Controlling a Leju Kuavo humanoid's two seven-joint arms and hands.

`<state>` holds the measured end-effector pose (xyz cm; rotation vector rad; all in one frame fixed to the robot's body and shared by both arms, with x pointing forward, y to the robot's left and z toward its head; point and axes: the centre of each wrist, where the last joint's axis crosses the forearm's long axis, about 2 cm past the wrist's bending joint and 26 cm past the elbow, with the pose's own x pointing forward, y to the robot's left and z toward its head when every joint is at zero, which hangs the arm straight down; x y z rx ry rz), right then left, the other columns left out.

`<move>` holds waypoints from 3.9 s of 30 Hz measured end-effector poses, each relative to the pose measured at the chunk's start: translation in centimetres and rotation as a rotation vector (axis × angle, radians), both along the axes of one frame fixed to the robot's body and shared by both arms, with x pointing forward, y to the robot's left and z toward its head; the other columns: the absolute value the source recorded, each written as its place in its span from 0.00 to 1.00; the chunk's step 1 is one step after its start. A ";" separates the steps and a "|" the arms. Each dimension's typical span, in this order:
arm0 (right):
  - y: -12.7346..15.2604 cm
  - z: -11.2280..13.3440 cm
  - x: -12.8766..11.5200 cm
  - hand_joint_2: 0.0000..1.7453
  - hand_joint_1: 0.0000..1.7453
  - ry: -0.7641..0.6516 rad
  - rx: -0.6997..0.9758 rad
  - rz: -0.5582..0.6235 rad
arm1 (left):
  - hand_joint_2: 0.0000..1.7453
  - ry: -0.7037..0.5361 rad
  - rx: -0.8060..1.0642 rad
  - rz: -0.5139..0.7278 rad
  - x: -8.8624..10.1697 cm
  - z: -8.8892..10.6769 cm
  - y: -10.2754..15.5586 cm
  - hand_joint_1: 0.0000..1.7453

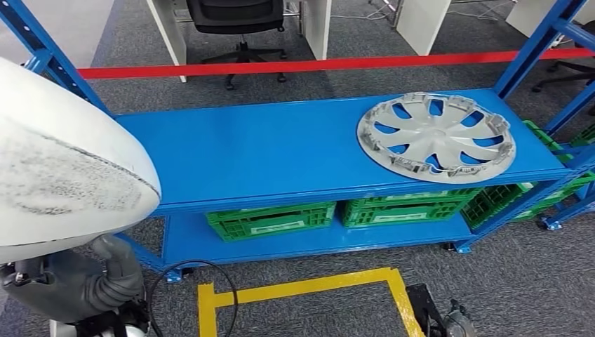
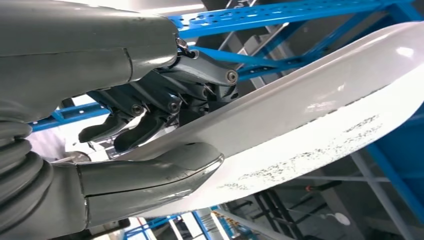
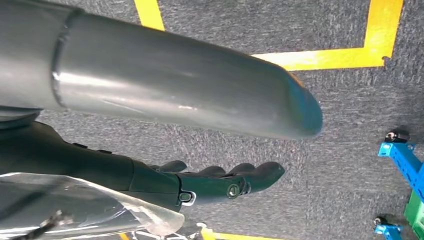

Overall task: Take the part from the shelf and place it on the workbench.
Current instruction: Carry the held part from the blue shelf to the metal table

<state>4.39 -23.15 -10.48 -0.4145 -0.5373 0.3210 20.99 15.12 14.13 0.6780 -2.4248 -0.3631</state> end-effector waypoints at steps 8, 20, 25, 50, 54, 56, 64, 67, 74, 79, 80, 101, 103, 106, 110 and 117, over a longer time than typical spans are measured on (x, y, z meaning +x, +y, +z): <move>0.0 0.0 -0.3 0.00 0.00 -0.003 0.016 0.006 | 1.00 0.019 0.004 -0.004 -0.4 -0.5 0.2 1.00; 0.1 0.0 -0.3 0.00 0.00 -0.030 0.019 0.012 | 1.00 0.030 0.014 -0.005 -0.7 -0.7 0.4 1.00; 0.1 0.0 -0.4 0.00 0.00 -0.034 0.021 0.000 | 1.00 0.038 0.021 -0.003 -0.8 -0.7 0.3 1.00; 0.3 -0.1 -0.4 0.00 0.00 -0.023 0.069 -0.102 | 1.00 0.104 -0.007 -0.126 -0.4 -0.8 -0.8 1.00; 0.3 -0.1 -0.6 0.00 0.00 -0.020 0.069 -0.106 | 1.00 0.111 -0.009 -0.134 -0.4 -0.9 -0.9 1.00; 0.2 -0.1 -0.6 0.00 0.00 -0.021 0.073 -0.110 | 1.00 0.124 -0.017 -0.149 -0.4 -0.9 -1.1 1.00; 0.0 -0.1 -0.1 0.00 0.00 -0.023 0.088 -0.130 | 1.00 0.195 -0.090 -0.271 -0.1 -0.9 -2.4 1.00; -0.1 -0.1 -0.1 0.00 0.00 -0.020 0.091 -0.137 | 1.00 0.195 -0.094 -0.277 -0.1 -1.0 -2.4 1.00; 0.0 -0.1 0.1 0.00 0.00 -0.007 0.118 -0.190 | 1.00 0.183 -0.090 -0.275 0.1 -1.0 -2.2 1.00; -0.1 -0.1 0.0 0.00 0.00 -0.018 0.124 -0.211 | 1.00 0.163 -0.093 -0.273 0.4 -0.7 -2.1 1.00; -0.1 -0.1 0.1 0.00 0.00 -0.021 0.126 -0.218 | 1.00 0.162 -0.094 -0.273 0.4 -0.7 -2.1 1.00; -0.3 0.0 1.0 0.00 0.00 -0.036 0.146 -0.376 | 1.00 0.158 -0.065 -0.323 1.1 -0.1 -2.0 1.00; -0.3 0.0 0.9 0.00 0.00 -0.035 0.148 -0.389 | 1.00 0.157 -0.064 -0.324 1.2 0.0 -2.0 1.00; -0.1 0.0 1.0 0.00 0.00 -0.041 0.156 -0.399 | 1.00 0.157 -0.063 -0.327 1.2 0.0 -2.0 1.00; 0.0 0.0 0.6 0.00 0.00 -0.039 0.156 -0.412 | 1.00 0.156 -0.067 -0.338 1.4 0.3 -2.1 1.00; -0.1 -0.1 0.5 0.00 0.00 -0.042 0.156 -0.434 | 1.00 0.158 -0.074 -0.343 1.4 0.3 -2.2 1.00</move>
